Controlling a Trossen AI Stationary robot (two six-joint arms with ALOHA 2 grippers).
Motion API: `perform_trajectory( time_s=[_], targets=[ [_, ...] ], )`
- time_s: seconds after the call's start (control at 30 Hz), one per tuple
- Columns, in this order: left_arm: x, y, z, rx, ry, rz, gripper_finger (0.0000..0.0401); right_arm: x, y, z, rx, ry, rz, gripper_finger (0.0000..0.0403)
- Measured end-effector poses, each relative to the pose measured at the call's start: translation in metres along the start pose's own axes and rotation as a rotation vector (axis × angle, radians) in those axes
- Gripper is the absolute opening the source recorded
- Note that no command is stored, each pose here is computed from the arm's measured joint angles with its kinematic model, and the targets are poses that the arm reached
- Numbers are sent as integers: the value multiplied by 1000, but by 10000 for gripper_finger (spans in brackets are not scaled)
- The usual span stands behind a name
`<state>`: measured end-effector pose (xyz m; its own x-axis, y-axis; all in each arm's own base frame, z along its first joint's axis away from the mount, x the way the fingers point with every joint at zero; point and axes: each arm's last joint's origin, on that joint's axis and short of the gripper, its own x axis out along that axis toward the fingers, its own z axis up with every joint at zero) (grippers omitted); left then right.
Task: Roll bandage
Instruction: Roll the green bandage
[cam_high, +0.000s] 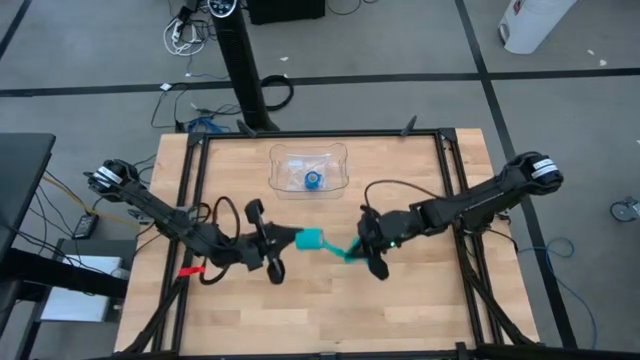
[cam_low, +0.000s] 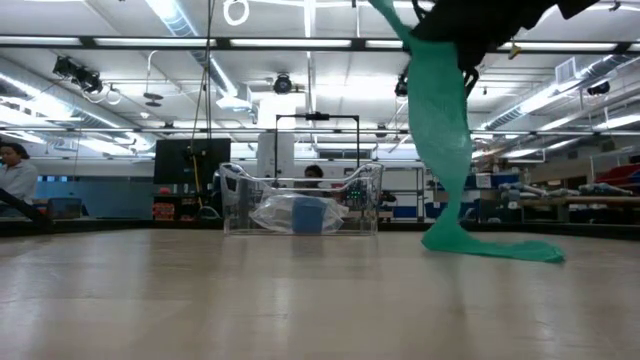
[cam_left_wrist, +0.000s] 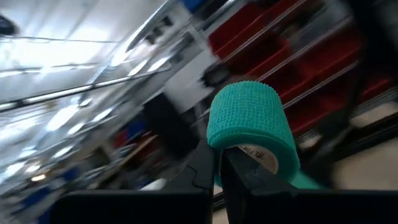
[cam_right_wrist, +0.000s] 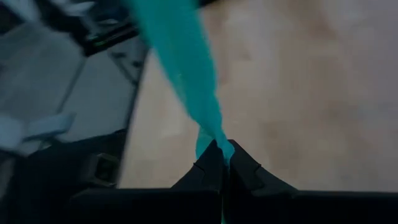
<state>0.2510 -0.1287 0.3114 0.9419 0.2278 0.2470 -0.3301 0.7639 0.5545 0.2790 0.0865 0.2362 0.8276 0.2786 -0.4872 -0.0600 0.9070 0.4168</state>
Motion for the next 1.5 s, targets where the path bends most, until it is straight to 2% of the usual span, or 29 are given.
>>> perform_trajectory(
  time_s=[0.13, 0.3, 0.43, 0.63, 0.8, 0.97, 1.13, 1.23, 1.4, 1.5],
  targets=[
    [0, 4, 0, 58, 51, 71, 19, 10, 11, -7, -16, 13, 73, 0],
    [0, 11, 0, 48, 83, 123, 19, 15, 30, -14, -32, 22, 205, 0],
    [0, 14, 0, 57, 108, 147, 19, 12, 45, -17, -63, -2, 269, 0],
    [0, 14, -1, 68, 124, 157, 19, 9, 52, -18, -77, -38, 263, 0],
    [0, 15, -1, 68, 147, 175, 19, 9, 61, -19, -78, -62, 307, 0],
    [0, 15, -2, 40, 150, 182, 19, 10, 61, -22, -88, -64, 265, 0],
    [1, 13, 0, -59, 67, 119, 19, 13, 44, -24, -90, -9, 129, 0],
    [1, 7, 0, -127, 21, 28, 19, 15, 30, -24, -100, 15, 30, 0],
    [0, -5, -6, -249, -6, -169, 19, 16, 9, -16, -146, 25, -46, 0],
    [-1, -10, -9, -303, 7, -248, 19, 16, -3, -9, -178, 11, -73, 0]
  ],
)
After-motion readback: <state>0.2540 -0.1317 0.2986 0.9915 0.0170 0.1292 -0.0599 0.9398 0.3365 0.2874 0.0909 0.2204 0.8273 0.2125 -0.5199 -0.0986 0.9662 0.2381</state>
